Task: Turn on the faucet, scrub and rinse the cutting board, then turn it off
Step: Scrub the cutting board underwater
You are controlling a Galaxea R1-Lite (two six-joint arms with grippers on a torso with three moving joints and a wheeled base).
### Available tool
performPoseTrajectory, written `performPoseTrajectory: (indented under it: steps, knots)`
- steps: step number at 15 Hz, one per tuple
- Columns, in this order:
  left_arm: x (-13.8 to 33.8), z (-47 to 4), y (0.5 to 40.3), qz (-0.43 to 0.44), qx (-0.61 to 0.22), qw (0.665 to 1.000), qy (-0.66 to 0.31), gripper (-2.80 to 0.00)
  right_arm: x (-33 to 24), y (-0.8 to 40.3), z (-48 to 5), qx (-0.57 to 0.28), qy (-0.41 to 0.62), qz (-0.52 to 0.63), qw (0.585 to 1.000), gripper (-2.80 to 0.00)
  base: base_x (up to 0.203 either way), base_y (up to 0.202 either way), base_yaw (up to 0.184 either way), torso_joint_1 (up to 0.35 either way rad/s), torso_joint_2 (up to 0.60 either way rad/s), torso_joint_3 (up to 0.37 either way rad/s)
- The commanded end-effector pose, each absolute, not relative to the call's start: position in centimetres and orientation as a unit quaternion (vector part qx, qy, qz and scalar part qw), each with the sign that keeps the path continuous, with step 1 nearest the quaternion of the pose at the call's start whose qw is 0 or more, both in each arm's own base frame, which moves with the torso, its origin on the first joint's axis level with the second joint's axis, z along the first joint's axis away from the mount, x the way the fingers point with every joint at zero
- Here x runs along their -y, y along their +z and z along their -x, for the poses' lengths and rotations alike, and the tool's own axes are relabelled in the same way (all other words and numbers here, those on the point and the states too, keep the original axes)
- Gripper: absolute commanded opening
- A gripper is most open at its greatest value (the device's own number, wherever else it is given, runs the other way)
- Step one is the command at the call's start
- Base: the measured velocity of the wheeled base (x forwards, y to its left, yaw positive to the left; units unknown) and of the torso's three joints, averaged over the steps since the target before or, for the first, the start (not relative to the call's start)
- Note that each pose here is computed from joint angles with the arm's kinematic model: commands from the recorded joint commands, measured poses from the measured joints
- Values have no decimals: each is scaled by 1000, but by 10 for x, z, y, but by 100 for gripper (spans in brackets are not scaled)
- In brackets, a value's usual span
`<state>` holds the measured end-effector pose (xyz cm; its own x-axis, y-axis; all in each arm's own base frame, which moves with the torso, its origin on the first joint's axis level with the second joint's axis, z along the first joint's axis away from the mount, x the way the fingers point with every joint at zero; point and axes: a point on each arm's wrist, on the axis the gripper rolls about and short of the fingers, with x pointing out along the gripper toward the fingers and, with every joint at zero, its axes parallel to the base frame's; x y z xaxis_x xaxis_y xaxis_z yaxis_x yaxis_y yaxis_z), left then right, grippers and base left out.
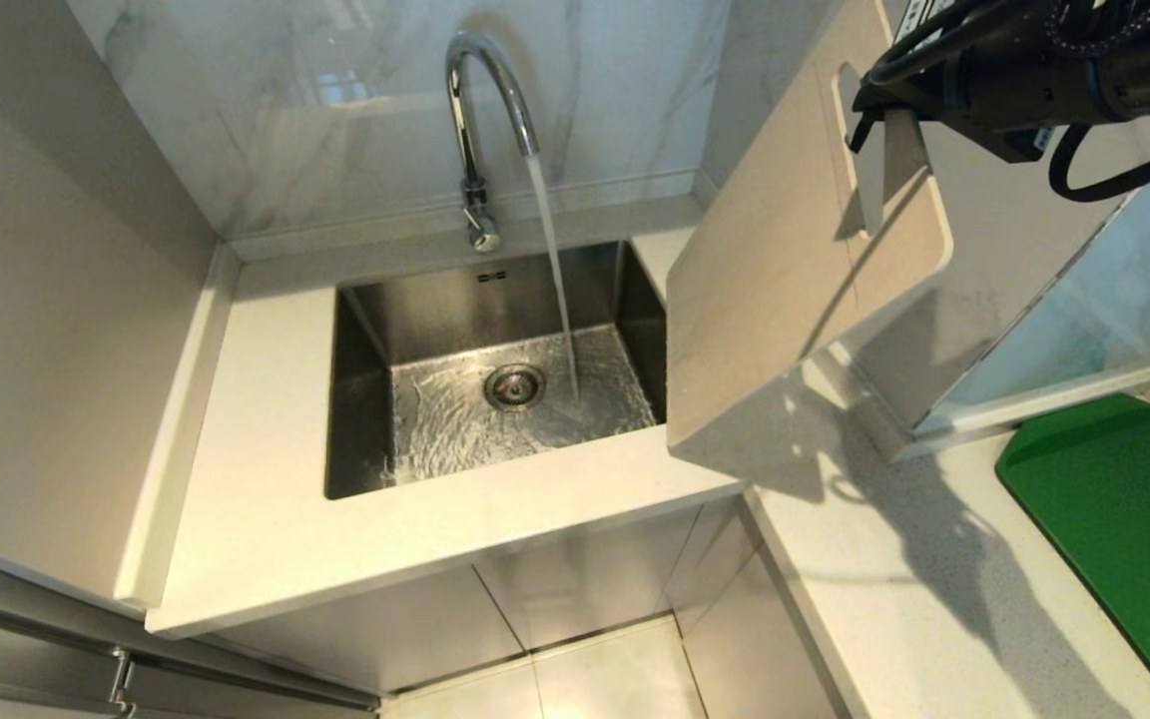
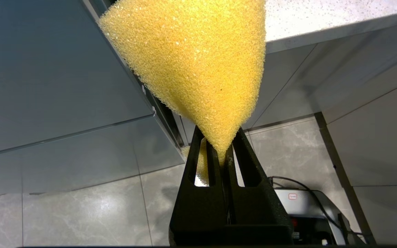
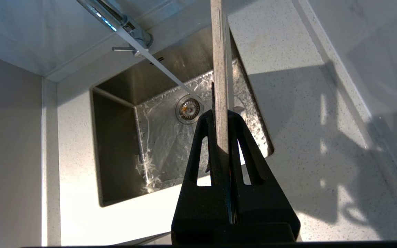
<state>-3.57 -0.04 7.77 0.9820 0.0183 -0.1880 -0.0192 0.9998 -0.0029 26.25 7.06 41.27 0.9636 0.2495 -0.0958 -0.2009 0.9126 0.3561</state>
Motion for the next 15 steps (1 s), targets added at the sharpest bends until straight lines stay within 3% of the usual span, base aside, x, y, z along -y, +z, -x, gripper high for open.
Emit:
performPoseTrajectory:
  steps: [1, 8, 15]
  knots:
    - [0, 36, 77, 6, -94, 995, 10, -280, -70, 411, -263, -74, 114, -176, 975, -280, 0, 0, 0, 0, 0, 0]
    - [0, 36, 77, 6, -94, 995, 11, -280, -69, 414, -258, -72, 115, -176, 975, -280, 12, 0, 1, -1, 1, 0]
    - [0, 36, 77, 6, -94, 995, 10, -280, -67, 417, -250, -73, 115, -177, 975, -280, 188, 0, 2, 6, 4, 4]
